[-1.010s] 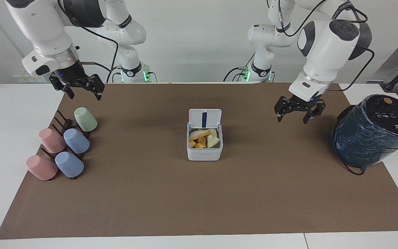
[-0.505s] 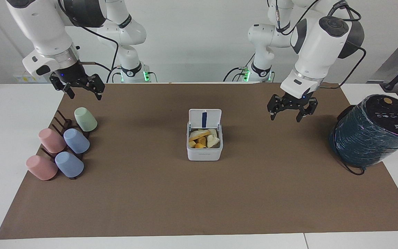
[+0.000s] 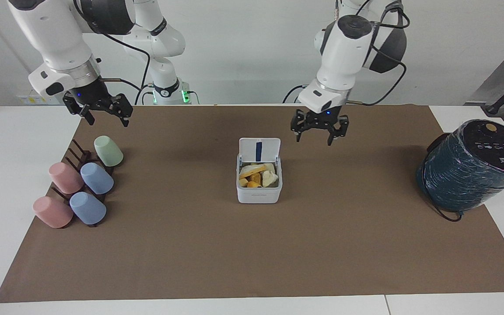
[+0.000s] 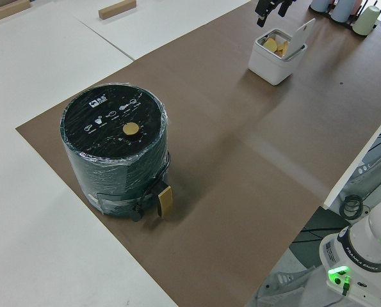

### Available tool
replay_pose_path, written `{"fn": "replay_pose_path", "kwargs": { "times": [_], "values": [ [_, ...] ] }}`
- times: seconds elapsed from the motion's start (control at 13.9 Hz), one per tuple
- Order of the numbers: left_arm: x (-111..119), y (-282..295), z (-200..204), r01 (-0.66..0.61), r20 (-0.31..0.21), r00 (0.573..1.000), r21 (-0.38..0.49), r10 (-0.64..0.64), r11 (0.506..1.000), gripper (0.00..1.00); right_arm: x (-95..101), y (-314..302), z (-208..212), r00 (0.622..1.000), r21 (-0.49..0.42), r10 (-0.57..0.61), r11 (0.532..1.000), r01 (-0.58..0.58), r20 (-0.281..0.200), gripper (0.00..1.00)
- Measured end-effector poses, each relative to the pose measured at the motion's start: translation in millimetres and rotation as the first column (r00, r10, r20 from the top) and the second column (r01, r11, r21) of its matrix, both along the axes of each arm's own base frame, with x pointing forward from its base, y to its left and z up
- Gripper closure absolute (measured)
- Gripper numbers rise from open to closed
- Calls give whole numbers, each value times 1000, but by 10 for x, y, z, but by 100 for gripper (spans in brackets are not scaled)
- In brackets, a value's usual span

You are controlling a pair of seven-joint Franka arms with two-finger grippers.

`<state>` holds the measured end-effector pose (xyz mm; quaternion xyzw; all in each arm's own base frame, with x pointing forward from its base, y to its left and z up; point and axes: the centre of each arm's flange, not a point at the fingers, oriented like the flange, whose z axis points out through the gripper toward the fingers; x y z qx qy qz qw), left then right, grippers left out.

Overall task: Close trash can lid
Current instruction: 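Swing the left arm toward the white bin's open top, then push the bin's lid down over the opening with the left gripper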

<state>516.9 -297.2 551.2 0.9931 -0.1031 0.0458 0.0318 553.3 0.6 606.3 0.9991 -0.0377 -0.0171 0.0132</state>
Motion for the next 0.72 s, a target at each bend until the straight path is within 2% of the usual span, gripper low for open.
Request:
{"fn": "replay_pose_path", "kwargs": {
  "times": [0.07,0.14,0.36,0.58,0.72],
  "values": [
    [-125,-153,-5,12,-8,1000,2,-12,1000,0,0,0,0,1000,0,0,1000,0,0,0],
    [-231,-249,-18,27,-22,999,9,-27,1000,7,0,0,0,1000,0,0,1000,0,0,0],
    [-508,-376,-53,74,-91,993,51,-69,996,47,0,0,0,1000,0,0,1000,0,0,0],
    [-777,-481,-171,98,-130,988,74,-88,992,81,0,0,0,1000,0,0,1000,0,0,0],
    [-969,-563,-289,66,-133,990,79,-55,995,84,0,0,0,1000,0,0,1000,0,0,0]
  ]
}}
